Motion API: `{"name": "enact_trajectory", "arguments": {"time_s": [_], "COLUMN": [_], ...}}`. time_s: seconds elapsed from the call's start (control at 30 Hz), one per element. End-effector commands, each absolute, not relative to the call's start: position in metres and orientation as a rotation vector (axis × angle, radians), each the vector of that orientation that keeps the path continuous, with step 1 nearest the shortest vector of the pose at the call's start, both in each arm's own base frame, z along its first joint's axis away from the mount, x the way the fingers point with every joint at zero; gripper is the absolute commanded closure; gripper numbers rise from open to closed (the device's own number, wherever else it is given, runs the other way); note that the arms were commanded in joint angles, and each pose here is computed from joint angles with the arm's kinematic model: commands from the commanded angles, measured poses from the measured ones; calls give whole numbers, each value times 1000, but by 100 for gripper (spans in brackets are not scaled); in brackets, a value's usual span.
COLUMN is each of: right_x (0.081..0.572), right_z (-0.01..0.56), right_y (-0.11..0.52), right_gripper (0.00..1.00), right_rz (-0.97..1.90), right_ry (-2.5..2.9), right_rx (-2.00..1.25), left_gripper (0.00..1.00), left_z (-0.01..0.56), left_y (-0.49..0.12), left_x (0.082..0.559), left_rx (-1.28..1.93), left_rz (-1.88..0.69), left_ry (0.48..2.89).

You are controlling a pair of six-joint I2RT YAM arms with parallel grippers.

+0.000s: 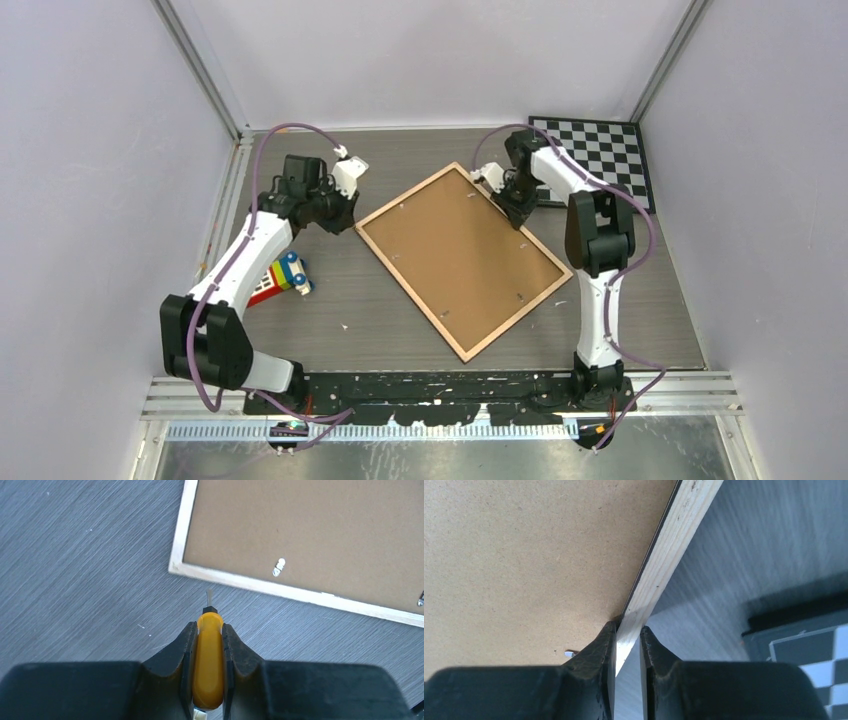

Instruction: Take the photo out of the frame

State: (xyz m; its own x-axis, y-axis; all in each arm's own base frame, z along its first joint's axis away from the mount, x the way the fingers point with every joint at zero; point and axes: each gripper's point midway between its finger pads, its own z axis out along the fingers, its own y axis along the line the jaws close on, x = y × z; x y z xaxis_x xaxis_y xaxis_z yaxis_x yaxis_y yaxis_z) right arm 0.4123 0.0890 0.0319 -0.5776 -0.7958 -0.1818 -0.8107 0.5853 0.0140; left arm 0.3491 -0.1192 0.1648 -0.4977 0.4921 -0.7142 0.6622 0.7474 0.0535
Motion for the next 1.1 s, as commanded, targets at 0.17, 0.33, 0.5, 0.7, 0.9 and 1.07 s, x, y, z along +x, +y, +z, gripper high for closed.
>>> {"name": "enact_trajectory", "arguments": {"time_s": [0.17, 0.33, 0.5, 0.7, 0.9, 1.07], "right_x": [439, 456, 479, 491, 488, 478], "right_z": [43, 44, 57, 66, 66, 60], "right_y": [158, 172, 191, 223, 234, 231], "right_gripper": [98, 97, 98, 98, 97, 96], "right_rz": [195, 125, 75, 50, 70, 89], "right_ry": [2168, 2029, 1907, 1823, 1845, 1885], "right_rx": [-1907, -2008, -2007, -1958, -1898, -1884], "left_gripper": [100, 100, 100, 100, 100, 100], "left_z": [182, 178, 175, 158, 151, 138], "left_y": [-118, -117, -129, -130, -123, -119], "left_x": [347, 342, 323, 309, 315, 315], "left_rx": [736, 744, 903, 1165, 1315, 1428], "left_rz": [-380, -390, -484, -398, -242, -153], "left_ry": [2192, 2199, 2170, 2103, 2033, 2012]}}
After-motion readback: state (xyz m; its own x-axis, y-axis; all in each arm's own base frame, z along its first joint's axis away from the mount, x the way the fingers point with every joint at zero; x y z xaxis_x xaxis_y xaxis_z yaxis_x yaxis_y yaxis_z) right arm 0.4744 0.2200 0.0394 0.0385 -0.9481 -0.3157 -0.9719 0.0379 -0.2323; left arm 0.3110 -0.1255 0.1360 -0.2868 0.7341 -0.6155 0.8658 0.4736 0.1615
